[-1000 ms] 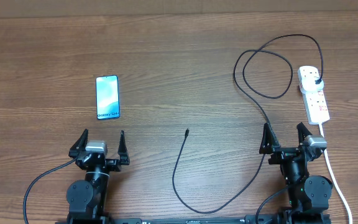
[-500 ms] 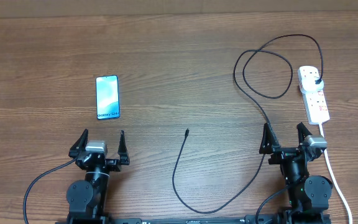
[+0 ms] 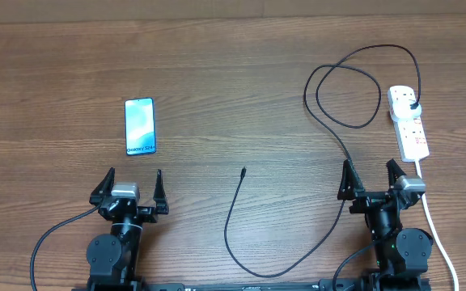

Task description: Plug charger to phone and switch on socket

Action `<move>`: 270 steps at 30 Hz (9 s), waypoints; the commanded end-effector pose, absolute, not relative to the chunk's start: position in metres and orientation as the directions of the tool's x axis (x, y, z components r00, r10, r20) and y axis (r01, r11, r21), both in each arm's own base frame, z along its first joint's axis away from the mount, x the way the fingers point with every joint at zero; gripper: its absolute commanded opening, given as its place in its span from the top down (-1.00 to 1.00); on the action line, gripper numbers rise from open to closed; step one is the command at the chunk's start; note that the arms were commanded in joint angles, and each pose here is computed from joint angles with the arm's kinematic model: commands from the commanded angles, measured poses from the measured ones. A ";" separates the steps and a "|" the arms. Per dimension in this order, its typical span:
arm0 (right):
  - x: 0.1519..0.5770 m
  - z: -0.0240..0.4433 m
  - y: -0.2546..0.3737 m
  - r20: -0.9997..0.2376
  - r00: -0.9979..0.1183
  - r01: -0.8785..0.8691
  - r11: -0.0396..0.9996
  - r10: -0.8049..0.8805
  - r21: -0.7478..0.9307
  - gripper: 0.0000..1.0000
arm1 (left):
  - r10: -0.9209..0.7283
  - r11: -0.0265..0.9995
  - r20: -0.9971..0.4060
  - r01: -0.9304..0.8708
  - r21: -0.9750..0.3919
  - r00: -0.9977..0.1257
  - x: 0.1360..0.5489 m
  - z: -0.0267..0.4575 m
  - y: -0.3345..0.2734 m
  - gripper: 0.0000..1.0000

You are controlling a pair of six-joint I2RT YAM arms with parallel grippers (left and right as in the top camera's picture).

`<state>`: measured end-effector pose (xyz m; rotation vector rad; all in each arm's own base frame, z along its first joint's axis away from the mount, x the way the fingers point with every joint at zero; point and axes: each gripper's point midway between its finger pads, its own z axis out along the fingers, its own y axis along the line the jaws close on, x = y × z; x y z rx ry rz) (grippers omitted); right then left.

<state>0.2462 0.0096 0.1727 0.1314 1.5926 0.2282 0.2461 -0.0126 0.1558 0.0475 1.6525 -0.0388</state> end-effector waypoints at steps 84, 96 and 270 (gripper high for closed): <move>0.306 0.250 0.046 -0.453 -0.850 0.080 0.916 0.269 0.393 -1.00 | -0.154 0.988 -0.320 -0.136 -0.079 -0.935 0.378 0.163 -0.018 -0.99; 0.304 0.249 0.046 -0.451 -0.855 0.072 0.920 0.256 0.386 -1.00 | -0.134 0.989 -0.155 -0.142 0.036 -0.979 0.405 0.057 0.009 -0.99; 0.318 0.194 0.047 -0.206 -0.880 0.315 0.851 0.427 0.420 -1.00 | -0.379 0.570 0.526 -0.640 -0.516 -0.761 0.399 0.126 -0.191 0.10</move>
